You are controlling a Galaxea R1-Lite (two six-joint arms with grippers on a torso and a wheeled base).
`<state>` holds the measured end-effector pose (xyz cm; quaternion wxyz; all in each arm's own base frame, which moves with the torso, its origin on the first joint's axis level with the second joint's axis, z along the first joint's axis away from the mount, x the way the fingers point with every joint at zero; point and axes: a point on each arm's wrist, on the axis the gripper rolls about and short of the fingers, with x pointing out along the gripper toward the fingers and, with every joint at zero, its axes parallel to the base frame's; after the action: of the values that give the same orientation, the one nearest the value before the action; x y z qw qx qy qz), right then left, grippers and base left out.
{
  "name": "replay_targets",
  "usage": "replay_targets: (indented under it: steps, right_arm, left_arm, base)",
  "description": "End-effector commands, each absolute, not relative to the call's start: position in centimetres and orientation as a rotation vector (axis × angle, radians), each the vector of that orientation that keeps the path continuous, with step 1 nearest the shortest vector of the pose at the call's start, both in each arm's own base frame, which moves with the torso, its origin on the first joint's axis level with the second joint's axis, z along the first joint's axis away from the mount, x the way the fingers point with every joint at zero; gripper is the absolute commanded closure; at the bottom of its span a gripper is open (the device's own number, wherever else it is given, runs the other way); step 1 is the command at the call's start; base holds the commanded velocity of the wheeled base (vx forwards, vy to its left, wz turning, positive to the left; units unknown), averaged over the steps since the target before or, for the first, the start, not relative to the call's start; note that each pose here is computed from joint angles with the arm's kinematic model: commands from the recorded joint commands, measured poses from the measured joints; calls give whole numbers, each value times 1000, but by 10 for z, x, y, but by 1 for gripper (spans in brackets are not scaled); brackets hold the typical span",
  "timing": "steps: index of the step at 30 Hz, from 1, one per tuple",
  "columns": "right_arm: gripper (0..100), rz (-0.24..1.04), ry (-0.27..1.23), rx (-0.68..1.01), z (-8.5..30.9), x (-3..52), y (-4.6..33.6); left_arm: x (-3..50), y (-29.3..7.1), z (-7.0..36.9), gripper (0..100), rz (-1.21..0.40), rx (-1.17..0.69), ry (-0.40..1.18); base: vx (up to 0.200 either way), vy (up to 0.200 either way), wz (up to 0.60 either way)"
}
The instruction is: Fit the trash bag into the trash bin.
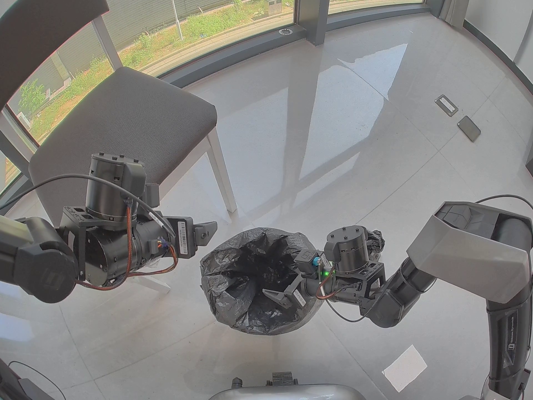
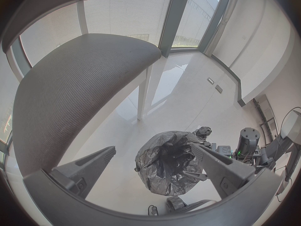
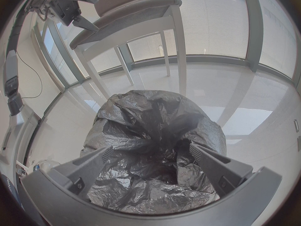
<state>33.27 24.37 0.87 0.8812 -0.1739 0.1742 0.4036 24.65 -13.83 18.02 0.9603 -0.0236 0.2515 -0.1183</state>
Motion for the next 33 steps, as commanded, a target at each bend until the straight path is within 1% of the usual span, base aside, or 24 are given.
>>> replay_targets:
  steps: [1,5,8,13,14,16,19,22,23,24,27,28,29,30,33]
  right_arm:
    - [0,856,338,-361,16,329,250]
    - [0,863,312,-356,25,328,253]
    - [0,858,277,-346,39,327,252]
    - [0,820,210,-312,70,330,241]
    - [0,820,210,-312,70,330,241]
    - [0,783,187,-306,81,336,228]
    - [0,736,196,-299,83,343,210]
    - [0,673,229,-293,77,350,185]
    - [0,673,229,-293,77,350,185]
    - [0,621,239,-291,74,356,164]
    - [0,542,260,-289,70,368,134]
    - [0,521,267,-290,69,371,127]
    - [0,521,267,-290,69,371,127]
    - [0,482,291,-299,61,378,110]
    - [0,454,315,-323,51,383,97]
  left_arm:
    - [246,-140,177,0,-246,-42,519]
    - [247,-142,174,0,-245,-38,529]
    - [247,-143,173,0,-248,-36,532]
    - [250,-145,173,0,-251,-39,525]
    - [250,-145,173,0,-251,-39,525]
    - [250,-145,174,0,-247,-41,517]
    - [250,-145,175,0,-249,-43,516]
    - [246,-149,175,0,-264,-41,513]
    - [245,-150,175,0,-270,-39,514]
    - [245,-151,176,0,-273,-39,512]
    - [245,-152,177,0,-276,-40,507]
    - [246,-152,177,0,-274,-39,508]
    - [246,-152,177,0,-274,-39,508]
    - [246,-152,177,0,-275,-41,508]
    - [245,-152,176,0,-274,-39,512]
  base:
    - [0,0,0]
    - [0,0,0]
    - [0,0,0]
    - [0,0,0]
    - [0,0,0]
    - [0,0,0]
    - [0,0,0]
    - [0,0,0]
    - [0,0,0]
    - [0,0,0]
    - [0,0,0]
    - [0,0,0]
    - [0,0,0]
    - [0,0,0]
    - [0,0,0]
